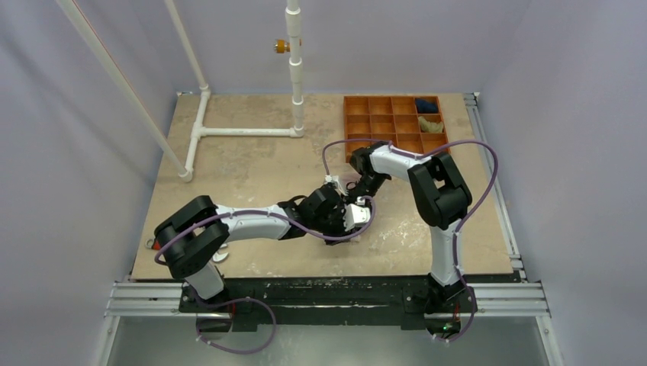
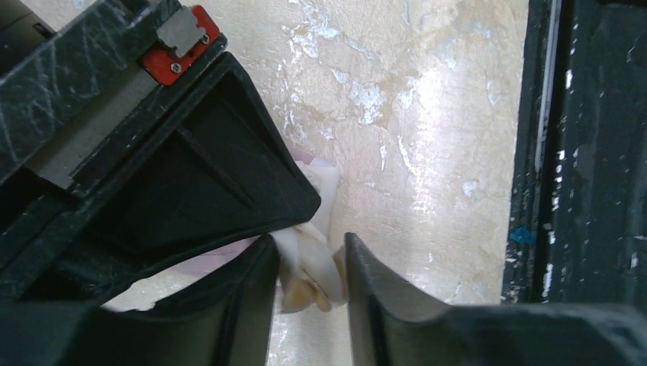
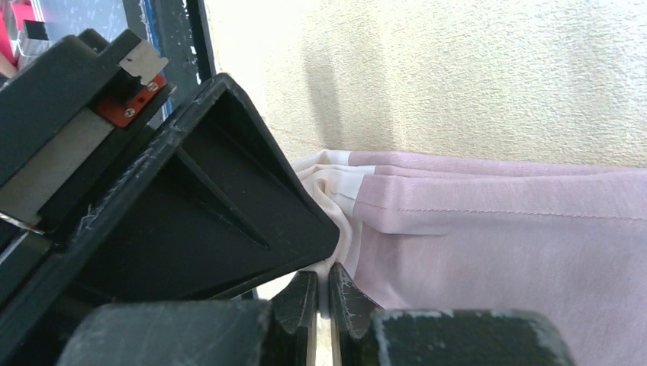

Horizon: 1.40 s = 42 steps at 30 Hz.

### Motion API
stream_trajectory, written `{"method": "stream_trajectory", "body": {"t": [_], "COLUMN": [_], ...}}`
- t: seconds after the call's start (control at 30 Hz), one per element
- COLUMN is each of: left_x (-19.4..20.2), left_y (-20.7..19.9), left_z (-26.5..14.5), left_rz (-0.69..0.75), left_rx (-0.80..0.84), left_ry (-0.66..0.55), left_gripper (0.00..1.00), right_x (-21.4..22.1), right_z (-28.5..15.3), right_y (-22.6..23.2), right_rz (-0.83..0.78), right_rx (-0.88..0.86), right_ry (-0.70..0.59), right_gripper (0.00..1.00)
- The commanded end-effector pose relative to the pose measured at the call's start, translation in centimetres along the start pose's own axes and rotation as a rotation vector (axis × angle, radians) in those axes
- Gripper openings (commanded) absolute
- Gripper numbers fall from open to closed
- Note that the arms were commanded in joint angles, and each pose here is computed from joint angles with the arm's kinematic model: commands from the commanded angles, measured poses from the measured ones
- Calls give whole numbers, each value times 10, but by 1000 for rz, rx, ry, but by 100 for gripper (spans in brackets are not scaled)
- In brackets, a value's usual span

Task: Roll the underwear
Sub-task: Roll the underwear to the center of the board.

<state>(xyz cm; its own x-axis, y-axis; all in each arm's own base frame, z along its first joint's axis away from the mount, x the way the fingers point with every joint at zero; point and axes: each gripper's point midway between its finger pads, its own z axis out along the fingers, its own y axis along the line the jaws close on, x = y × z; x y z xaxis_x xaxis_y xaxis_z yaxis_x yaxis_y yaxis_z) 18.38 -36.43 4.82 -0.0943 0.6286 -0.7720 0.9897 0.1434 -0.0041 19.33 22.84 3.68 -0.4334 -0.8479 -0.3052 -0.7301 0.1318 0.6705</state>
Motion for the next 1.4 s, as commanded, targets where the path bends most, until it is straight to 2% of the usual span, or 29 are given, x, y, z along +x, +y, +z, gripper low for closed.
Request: {"method": "stream_trajectory", "body": {"t": [0.0, 0.07, 0.17, 0.6, 1.23, 1.37], "left_x": [-13, -10, -7, 16, 13, 14], "left_y": [0, -3, -7, -23, -4, -5], "left_z": [4, 5, 4, 3, 1, 0], "left_rz": [-8, -13, -14, -107, -348, -352], "left_rx": [20, 36, 59, 194, 344, 360], "left_ry": [-36, -20, -2, 117, 119, 119], "left_gripper": [24, 11, 0, 0, 0, 0], "right_x": [-9, -8, -6, -5, 27, 32], "right_z": [-3, -3, -3, -19, -47, -57], "right_y": [12, 12, 14, 13, -5, -13], "right_rz": [-29, -28, -25, -5, 107, 129], "right_rx": [-20, -17, -17, 64, 197, 242], "right_ry": [-44, -44, -43, -77, -173, -205], "right_gripper": [0, 0, 1, 24, 23, 22]}}
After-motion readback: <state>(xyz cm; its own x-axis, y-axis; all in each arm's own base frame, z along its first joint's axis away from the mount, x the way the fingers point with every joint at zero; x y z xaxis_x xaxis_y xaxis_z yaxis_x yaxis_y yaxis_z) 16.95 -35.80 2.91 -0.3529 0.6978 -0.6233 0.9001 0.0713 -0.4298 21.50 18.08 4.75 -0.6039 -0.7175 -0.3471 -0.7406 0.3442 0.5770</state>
